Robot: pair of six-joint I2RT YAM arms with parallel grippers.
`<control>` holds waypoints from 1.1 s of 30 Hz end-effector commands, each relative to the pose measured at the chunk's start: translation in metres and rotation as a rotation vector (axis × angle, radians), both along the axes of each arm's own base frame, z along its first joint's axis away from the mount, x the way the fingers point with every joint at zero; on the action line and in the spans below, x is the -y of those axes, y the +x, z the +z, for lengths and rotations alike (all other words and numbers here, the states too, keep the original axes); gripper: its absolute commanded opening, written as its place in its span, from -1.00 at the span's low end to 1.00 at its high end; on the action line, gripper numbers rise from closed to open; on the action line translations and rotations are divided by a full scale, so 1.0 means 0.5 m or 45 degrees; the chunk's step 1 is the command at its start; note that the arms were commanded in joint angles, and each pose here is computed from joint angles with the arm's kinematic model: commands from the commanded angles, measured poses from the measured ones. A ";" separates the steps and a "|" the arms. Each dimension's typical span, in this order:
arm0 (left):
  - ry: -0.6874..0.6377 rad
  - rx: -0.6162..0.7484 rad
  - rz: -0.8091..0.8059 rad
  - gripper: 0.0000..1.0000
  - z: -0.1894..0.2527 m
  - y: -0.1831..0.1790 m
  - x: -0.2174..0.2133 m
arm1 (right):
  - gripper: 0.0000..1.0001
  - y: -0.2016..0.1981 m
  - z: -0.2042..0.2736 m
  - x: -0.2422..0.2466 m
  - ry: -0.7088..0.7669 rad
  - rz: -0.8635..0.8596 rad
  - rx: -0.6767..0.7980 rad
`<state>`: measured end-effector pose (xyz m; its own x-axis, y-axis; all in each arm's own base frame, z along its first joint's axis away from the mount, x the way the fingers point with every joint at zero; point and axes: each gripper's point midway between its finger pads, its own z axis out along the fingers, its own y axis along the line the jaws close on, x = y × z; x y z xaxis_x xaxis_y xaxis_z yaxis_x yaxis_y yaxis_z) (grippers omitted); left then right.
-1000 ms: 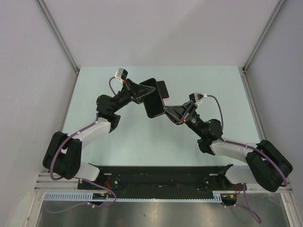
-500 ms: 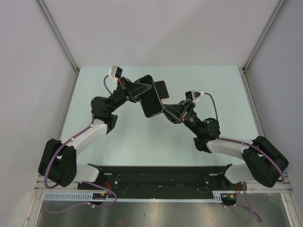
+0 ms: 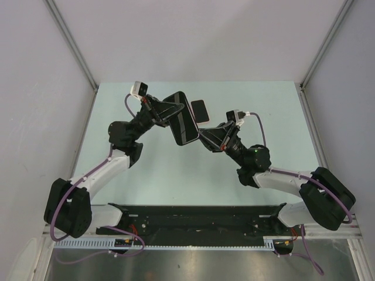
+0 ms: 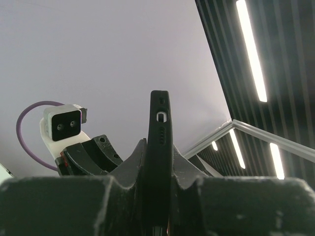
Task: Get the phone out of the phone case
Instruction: Remove the phone case from the phone.
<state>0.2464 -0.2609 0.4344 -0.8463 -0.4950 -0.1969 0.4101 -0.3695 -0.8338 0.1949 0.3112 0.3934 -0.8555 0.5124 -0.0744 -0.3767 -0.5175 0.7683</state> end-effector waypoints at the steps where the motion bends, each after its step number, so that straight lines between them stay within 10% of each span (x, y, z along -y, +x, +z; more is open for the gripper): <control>1: -0.319 0.243 -0.213 -1.00 0.181 -0.184 -0.065 | -1.00 0.023 -0.067 -0.033 -0.086 -0.079 0.045; 33: -0.396 0.210 -0.264 -1.00 0.174 -0.212 -0.082 | -1.00 0.050 -0.240 -0.065 -0.349 -0.128 -0.059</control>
